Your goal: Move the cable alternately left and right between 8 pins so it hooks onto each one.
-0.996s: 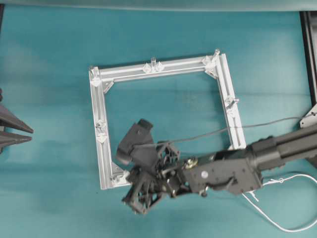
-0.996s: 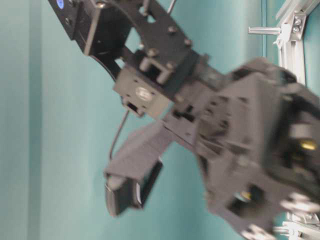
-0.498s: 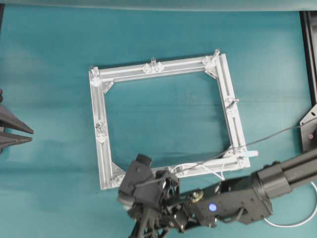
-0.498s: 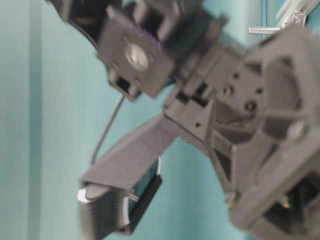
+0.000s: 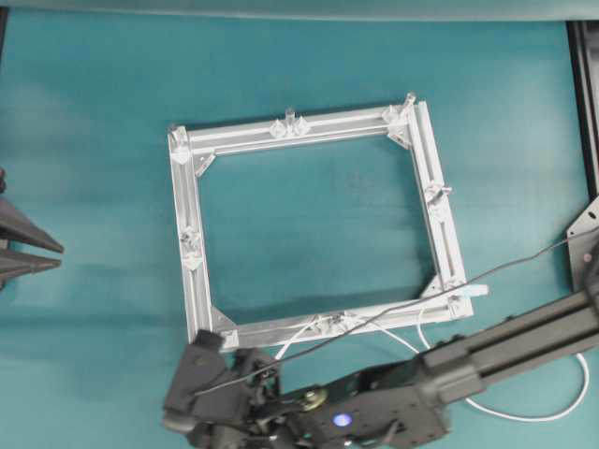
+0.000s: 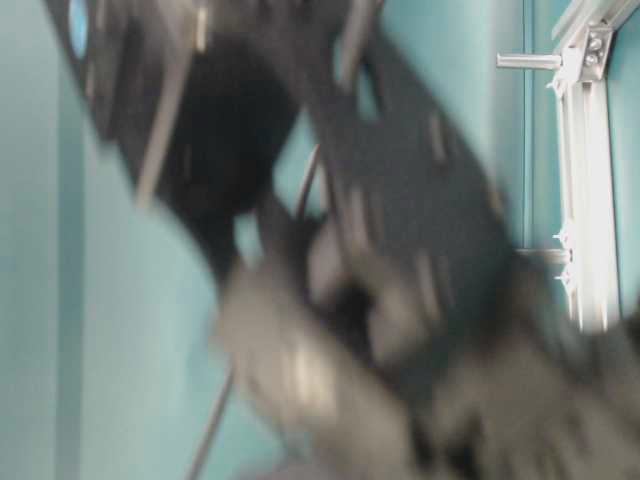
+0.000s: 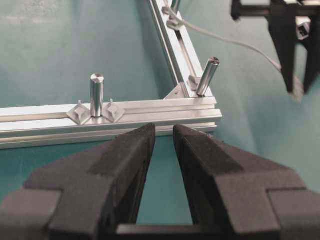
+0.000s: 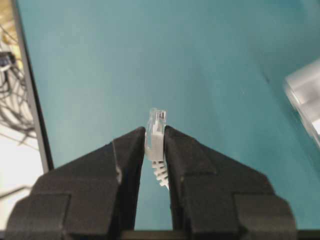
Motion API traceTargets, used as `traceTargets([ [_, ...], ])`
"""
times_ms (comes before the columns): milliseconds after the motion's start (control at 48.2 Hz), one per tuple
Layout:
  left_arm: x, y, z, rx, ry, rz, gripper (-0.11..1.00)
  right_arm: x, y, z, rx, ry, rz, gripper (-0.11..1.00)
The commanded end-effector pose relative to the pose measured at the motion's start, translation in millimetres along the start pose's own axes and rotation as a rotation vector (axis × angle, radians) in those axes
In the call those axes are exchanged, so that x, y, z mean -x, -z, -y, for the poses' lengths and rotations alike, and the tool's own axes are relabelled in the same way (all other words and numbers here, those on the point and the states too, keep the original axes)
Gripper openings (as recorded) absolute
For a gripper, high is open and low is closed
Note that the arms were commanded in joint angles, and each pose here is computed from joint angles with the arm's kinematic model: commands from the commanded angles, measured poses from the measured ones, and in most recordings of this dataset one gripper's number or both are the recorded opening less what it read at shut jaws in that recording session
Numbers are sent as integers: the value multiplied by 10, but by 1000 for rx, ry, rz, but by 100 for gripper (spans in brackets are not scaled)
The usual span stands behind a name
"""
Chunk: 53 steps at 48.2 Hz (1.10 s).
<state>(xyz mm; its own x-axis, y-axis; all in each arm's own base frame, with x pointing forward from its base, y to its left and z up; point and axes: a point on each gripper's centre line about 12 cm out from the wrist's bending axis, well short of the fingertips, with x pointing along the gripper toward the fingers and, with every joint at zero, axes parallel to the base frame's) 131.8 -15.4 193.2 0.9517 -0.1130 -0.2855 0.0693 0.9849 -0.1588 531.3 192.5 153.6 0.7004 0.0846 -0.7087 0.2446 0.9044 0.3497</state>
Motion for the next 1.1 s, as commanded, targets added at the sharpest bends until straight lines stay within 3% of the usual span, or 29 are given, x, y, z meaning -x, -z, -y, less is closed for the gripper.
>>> traceTargets([
  [0,-1,-41,8,-8,2,7,36,77,-245,-133,4,-17,47,15],
  [249,2,-48,9,-8,2,10,36,-38,-625,-16,-50,25,96,15],
  [394,2,-48,9,-5,2,10,36,-95,-804,178,-88,76,106,15],
  [747,2,-48,9,-5,2,10,36,-130,-877,557,-185,197,73,15],
  [1079,1,-42,8,-7,2,9,36,-72,-999,753,-220,234,102,15],
])
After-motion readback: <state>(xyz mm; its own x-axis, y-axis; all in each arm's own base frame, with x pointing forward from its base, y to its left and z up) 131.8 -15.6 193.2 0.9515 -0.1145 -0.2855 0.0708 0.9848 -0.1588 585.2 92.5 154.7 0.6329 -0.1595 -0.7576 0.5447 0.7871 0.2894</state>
